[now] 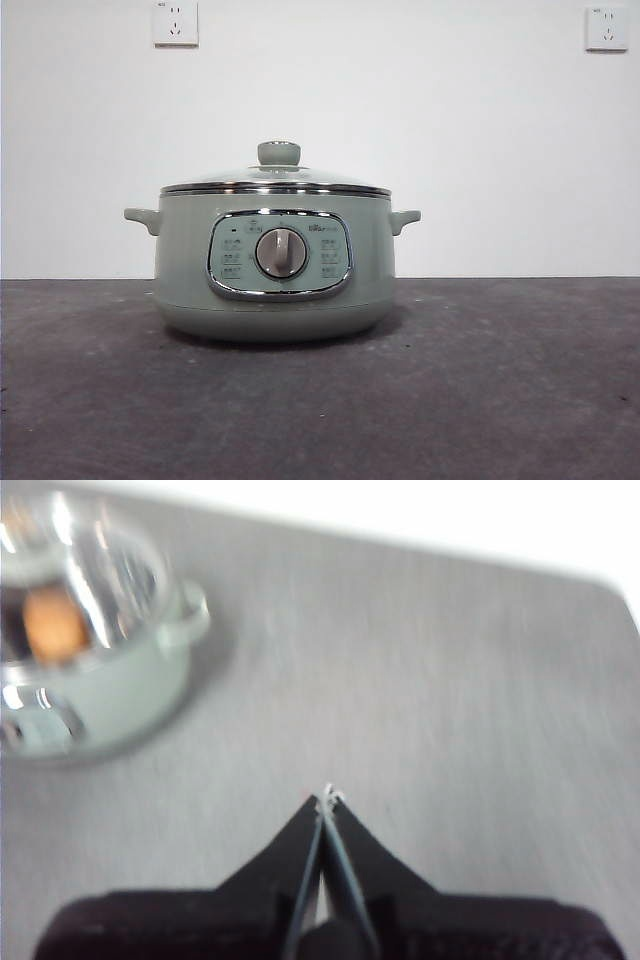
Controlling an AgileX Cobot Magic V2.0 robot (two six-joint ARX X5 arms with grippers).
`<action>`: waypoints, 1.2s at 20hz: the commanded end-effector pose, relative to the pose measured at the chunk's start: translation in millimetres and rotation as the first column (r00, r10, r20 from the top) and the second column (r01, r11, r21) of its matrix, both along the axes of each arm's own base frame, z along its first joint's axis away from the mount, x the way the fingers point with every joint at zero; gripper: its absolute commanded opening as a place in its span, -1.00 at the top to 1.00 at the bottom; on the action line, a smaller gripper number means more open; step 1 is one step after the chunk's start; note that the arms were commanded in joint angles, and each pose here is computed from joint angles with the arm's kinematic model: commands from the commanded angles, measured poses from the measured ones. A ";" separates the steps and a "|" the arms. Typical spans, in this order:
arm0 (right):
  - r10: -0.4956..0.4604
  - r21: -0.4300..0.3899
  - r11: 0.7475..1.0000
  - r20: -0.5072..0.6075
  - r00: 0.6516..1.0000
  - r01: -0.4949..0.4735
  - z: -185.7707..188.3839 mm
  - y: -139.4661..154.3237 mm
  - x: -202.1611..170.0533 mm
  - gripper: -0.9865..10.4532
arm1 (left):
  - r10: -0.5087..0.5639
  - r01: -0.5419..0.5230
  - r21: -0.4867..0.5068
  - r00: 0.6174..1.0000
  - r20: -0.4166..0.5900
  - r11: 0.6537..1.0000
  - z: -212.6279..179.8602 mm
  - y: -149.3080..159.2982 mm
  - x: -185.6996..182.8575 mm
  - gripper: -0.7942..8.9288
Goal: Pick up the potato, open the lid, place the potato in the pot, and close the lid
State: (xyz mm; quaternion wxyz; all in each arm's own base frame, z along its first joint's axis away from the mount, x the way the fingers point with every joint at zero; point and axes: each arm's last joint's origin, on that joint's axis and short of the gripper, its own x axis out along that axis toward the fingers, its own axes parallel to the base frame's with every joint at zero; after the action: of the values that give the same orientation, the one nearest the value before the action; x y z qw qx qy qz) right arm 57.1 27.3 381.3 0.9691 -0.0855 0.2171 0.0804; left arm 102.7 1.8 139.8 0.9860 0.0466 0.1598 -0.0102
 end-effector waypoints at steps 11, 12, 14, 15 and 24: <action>-0.099 -0.033 0.992 0.360 0.928 0.119 -161.4 -18.1 14.5 0.86 | 0.001 -0.001 -0.008 1.000 -0.023 1.000 -4.3 0.0 0.6 0.84; -0.106 -0.018 0.992 0.363 0.926 0.121 -168.7 -18.3 18.9 0.86 | 0.001 -0.001 -0.009 1.000 -0.028 1.000 -4.8 0.1 0.7 0.84; -0.086 -0.002 0.996 0.381 0.921 0.093 -180.2 -18.3 26.1 0.86 | 0.000 0.000 -0.009 1.000 -0.025 1.000 -4.4 0.0 0.9 0.84; -0.079 0.006 0.996 0.393 0.916 0.084 -185.6 -18.8 28.7 0.86 | 0.001 -0.001 -0.009 1.000 -0.030 1.000 -4.8 0.1 1.1 0.84; -0.183 0.077 0.983 0.410 0.893 0.167 -206.1 -29.4 37.4 0.86 | 0.000 0.000 -0.009 0.999 -0.036 1.000 -5.3 0.1 1.5 0.84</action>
State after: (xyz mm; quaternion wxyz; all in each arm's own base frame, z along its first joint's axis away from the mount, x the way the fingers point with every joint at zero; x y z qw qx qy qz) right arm 93.6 -2.0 179.9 0.9968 -0.0754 0.0095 -0.0228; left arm 104.1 1.8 136.7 0.9829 0.0457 0.1781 -0.0126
